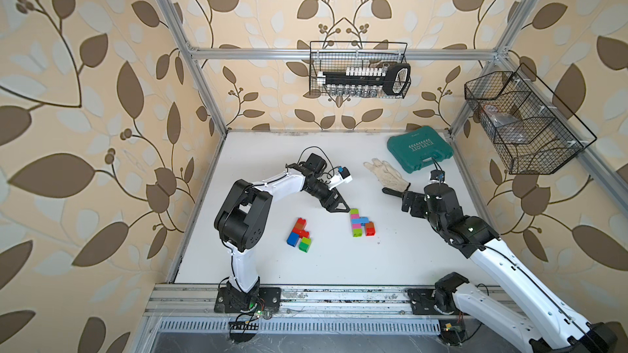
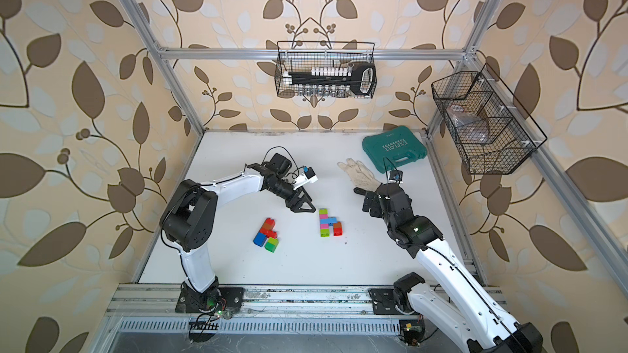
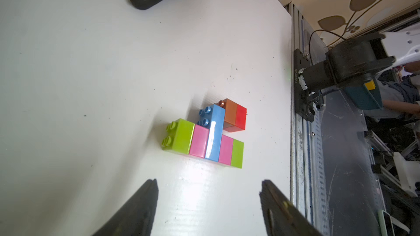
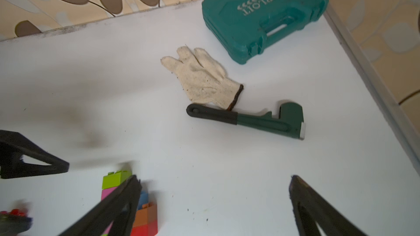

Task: Assemble the letter h with lego
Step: Adjust the lego brick at the center of the board, then reset both arms

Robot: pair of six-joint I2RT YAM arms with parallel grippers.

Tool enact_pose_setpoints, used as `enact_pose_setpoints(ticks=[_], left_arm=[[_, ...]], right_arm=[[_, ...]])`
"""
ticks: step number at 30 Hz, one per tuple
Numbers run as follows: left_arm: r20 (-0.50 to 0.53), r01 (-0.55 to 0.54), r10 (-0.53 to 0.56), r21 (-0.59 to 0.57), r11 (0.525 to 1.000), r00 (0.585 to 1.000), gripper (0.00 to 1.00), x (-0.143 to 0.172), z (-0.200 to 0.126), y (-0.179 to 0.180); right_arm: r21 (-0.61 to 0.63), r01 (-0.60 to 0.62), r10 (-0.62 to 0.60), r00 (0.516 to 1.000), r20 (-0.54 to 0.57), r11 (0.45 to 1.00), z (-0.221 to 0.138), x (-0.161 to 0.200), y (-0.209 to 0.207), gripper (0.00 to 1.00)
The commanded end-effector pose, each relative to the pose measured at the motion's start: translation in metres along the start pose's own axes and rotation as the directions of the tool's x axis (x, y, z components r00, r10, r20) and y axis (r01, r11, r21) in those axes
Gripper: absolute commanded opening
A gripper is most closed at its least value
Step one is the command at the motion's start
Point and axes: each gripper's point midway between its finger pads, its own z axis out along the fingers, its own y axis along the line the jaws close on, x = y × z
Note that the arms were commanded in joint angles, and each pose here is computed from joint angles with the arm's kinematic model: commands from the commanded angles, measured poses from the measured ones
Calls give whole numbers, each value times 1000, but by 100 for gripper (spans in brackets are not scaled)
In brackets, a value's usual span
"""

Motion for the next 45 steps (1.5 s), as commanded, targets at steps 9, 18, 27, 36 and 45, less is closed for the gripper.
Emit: enact_pose_setpoints(ticks=[9,18,27,36,45], left_arm=[[102,138,-101,-488,862,990,99,51,-136,55],[379,353,-78,-741,571,922,99,99,-182,108],[495,386,103,-778,496,863,99,102,-186,134],[625,549,79,-733,403,777,99,129,-208,160],[620,550,58,-732,402,783,99,131,-206,162]], right_arm=[[74,213,-226,925,305,974,52,-9,-15,98],[-23,238,-219,926,307,971,106,5,-23,98],[-13,195,-182,935,305,981,130,5,-40,98],[-9,179,-169,946,278,984,144,14,-45,98],[-119,187,-154,957,244,975,150,15,-39,98]])
